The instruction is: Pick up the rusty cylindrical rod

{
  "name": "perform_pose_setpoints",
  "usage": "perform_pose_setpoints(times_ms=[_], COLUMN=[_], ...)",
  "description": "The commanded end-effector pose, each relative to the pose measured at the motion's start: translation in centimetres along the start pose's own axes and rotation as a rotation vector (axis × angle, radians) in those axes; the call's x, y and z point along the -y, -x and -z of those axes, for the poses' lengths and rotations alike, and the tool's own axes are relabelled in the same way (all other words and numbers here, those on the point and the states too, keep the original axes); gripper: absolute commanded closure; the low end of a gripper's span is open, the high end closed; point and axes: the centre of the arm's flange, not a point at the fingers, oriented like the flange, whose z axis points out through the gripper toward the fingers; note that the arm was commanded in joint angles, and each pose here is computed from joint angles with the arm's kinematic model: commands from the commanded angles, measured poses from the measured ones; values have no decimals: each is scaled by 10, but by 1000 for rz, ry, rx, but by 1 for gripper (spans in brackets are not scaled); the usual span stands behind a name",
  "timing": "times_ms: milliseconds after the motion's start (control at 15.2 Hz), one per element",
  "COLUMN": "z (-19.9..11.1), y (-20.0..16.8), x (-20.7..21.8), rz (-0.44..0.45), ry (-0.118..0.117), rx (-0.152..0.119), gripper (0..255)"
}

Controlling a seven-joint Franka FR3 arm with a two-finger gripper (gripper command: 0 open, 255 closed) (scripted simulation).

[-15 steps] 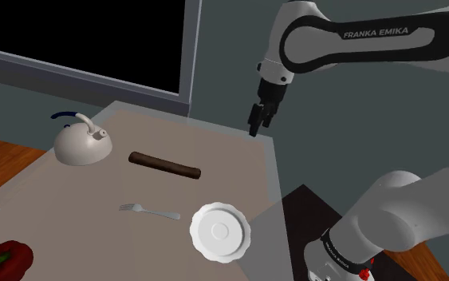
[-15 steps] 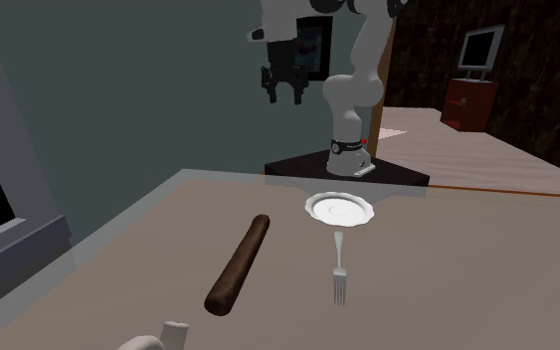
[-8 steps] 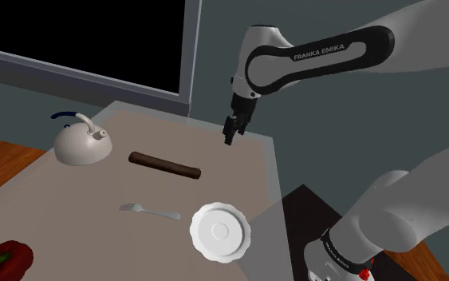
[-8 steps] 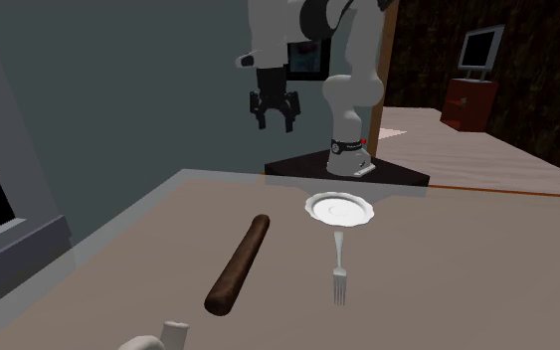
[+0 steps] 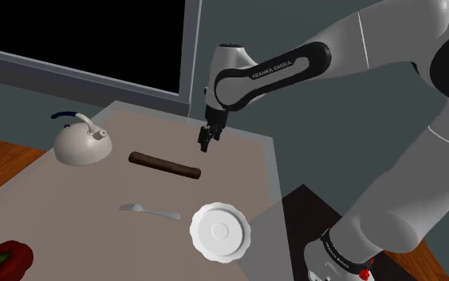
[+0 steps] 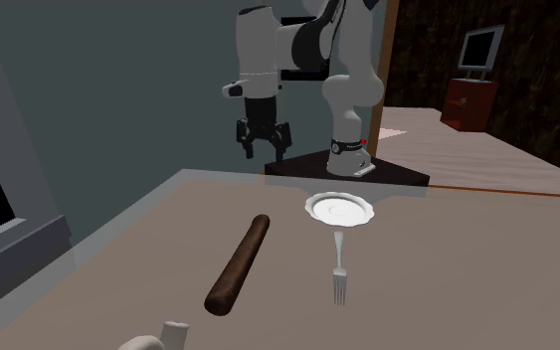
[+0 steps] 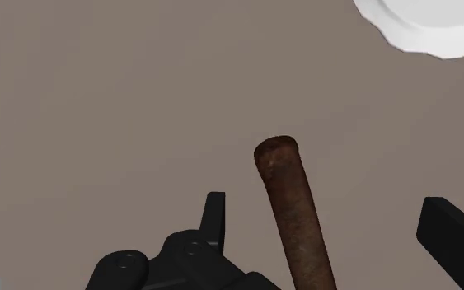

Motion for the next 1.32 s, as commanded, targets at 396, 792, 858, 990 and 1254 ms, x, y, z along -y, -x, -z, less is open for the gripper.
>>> perform_pose_setpoints(times_ms=[396,792,858,990,1254], z=[-70,-117,-125,-134,-155], y=[-79,-136,-146,-149,-150], x=[21,41,44,46,45], rz=[92,161,172,176,176], ry=[9,16,17,18,18], rx=[-25,-42,-45,-46,-46], gripper=[0,0,0,0,0])
